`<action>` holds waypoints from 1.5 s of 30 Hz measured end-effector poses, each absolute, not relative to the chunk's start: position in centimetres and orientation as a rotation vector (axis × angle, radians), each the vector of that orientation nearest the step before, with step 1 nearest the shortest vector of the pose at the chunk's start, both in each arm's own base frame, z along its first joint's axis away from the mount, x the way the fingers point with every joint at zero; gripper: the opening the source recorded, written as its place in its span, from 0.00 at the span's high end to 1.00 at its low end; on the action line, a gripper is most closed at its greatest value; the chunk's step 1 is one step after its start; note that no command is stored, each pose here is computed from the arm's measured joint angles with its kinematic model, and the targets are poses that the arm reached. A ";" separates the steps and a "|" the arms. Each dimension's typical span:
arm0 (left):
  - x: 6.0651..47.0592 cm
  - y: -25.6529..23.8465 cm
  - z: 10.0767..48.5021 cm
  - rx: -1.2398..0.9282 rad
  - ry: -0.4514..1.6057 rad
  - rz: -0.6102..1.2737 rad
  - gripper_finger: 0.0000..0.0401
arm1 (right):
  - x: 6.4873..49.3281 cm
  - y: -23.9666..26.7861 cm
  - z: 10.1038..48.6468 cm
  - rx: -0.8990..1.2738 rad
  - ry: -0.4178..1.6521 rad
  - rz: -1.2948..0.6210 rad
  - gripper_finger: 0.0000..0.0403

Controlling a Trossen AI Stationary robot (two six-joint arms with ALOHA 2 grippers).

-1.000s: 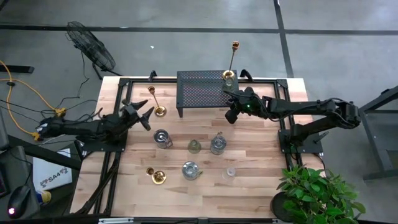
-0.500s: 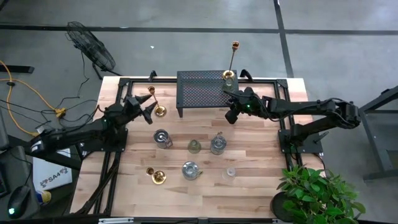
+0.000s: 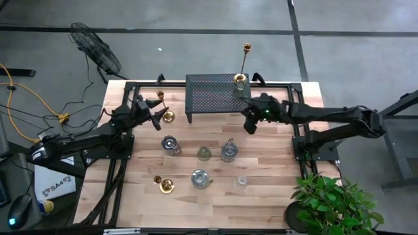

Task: Pick & Place candle stick holders
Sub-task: Put the top gold candle holder on the shelf aligned with the gold candle holder

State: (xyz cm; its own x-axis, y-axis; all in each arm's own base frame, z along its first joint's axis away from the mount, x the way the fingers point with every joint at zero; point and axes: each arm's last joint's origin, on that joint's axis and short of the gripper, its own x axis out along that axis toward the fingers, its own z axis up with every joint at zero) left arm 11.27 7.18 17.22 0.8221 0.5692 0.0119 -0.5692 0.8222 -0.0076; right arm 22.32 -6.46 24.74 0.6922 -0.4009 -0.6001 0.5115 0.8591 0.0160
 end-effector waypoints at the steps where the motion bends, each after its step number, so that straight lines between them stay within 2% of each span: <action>1: 11.3 7.2 17.2 -0.005 -0.009 0.606 0.46 | 21.9 -6.4 25.1 0.189 0.615 -0.517 0.79; 8: 11.6 7.4 17.0 -0.005 -0.001 0.615 0.46 | 19.3 -5.7 26.5 0.185 0.589 -0.529 0.79; 18: 11.7 7.5 17.0 -0.006 -0.012 0.618 0.46 | 16.8 -5.1 22.7 0.211 0.437 -0.522 0.79; 25: 11.7 7.5 17.3 -0.001 -0.037 0.619 0.47 | 16.4 -4.7 21.6 0.227 0.388 -0.447 0.79; 29: 11.7 7.5 17.2 -0.007 -0.033 0.618 0.54 | 16.1 -4.7 20.9 0.193 0.391 -0.439 0.79; 36: 11.7 7.5 17.2 -0.007 -0.030 0.618 0.69 | 15.4 -4.5 19.4 0.161 0.283 -0.420 0.79; 45: 11.7 7.5 16.8 -0.011 0.014 0.625 0.84 | 14.7 -4.3 19.6 0.155 0.224 -0.423 0.79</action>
State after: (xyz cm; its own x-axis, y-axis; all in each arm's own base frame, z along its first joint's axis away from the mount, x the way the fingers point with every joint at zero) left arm 11.73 7.53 16.78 0.8110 0.5849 -0.0169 -0.5850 0.8110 -0.0061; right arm 14.74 -4.30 19.58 0.8877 -0.3886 -0.2470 0.4226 0.9006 0.1016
